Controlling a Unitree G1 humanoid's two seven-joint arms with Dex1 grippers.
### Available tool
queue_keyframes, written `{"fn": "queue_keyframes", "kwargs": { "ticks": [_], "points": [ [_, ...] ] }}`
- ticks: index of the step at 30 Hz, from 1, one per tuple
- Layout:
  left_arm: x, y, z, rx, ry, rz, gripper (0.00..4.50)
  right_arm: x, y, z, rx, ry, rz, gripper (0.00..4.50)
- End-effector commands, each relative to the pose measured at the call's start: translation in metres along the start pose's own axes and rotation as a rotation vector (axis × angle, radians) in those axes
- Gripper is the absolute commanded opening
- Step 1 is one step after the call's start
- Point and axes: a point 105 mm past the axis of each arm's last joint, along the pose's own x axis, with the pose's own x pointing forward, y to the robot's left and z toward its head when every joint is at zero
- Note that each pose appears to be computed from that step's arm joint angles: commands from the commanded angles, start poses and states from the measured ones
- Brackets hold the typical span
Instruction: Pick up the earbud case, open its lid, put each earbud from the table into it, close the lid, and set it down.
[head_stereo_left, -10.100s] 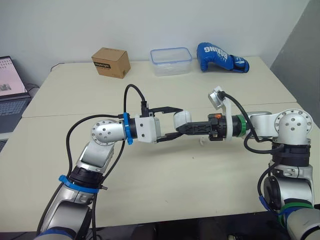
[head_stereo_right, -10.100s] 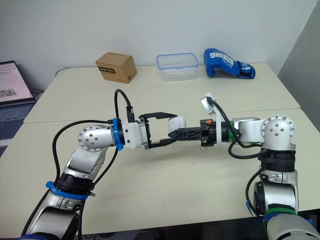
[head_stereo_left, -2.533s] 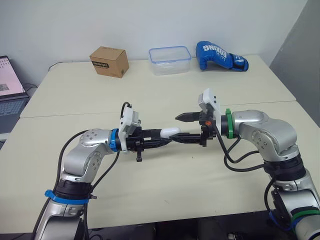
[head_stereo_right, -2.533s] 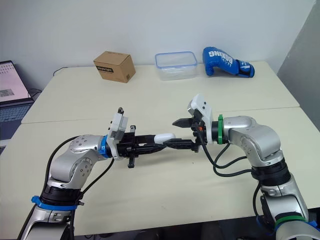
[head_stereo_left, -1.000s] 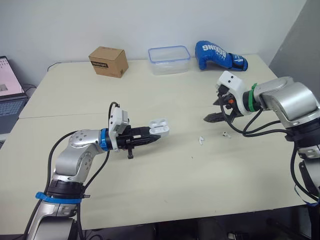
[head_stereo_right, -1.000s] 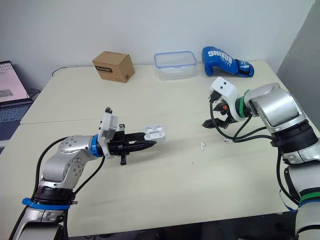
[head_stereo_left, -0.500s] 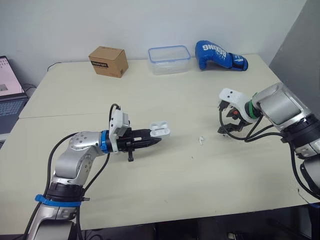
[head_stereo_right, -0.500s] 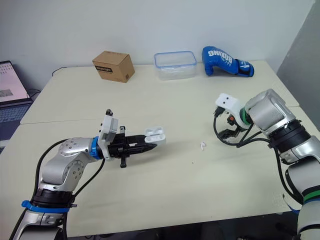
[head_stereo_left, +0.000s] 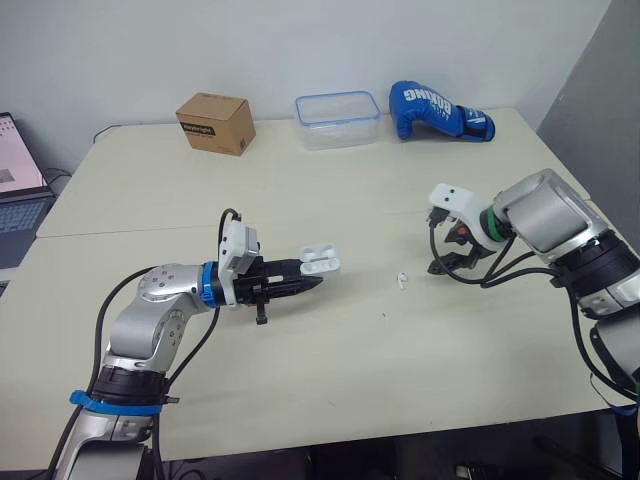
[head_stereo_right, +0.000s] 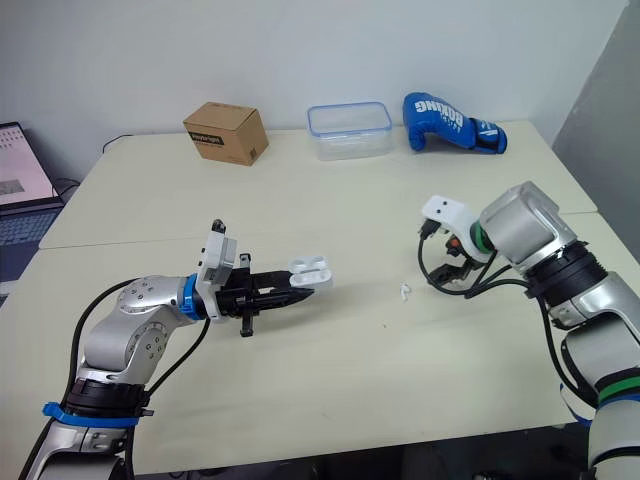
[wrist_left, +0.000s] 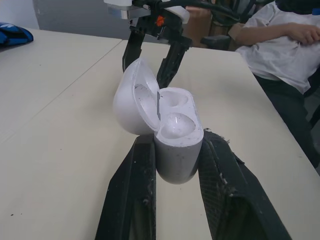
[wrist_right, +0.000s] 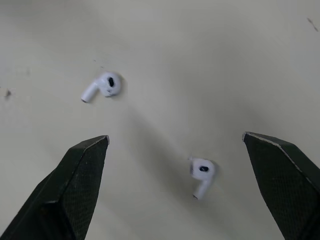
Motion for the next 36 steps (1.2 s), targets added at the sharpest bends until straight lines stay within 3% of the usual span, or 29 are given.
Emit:
{"fn": "queue_keyframes", "kwargs": {
  "ticks": [1,10,27,30,33,36],
  "points": [
    [0.001,-0.004,0.007,0.039,-0.01,-0.011,0.79,-0.004,0.014,0.012,0.022,-0.047,0.029,4.48],
    [0.002,-0.006,0.003,0.039,-0.003,-0.008,0.79,0.01,0.036,0.015,0.162,-0.03,0.009,4.48],
    [0.001,-0.009,-0.001,0.036,0.005,-0.003,0.79,0.033,0.037,0.018,0.289,-0.043,-0.102,4.48],
    [0.002,-0.009,-0.001,0.036,0.006,0.0,0.79,0.035,0.039,0.017,0.29,-0.043,-0.096,3.95],
    [0.002,-0.009,-0.002,0.035,0.007,0.001,0.79,0.036,0.042,0.018,0.292,-0.045,-0.084,2.91],
    [0.002,-0.01,-0.003,0.034,0.008,0.002,0.79,0.037,0.041,0.018,0.295,-0.042,-0.09,2.91]
  ]
}}
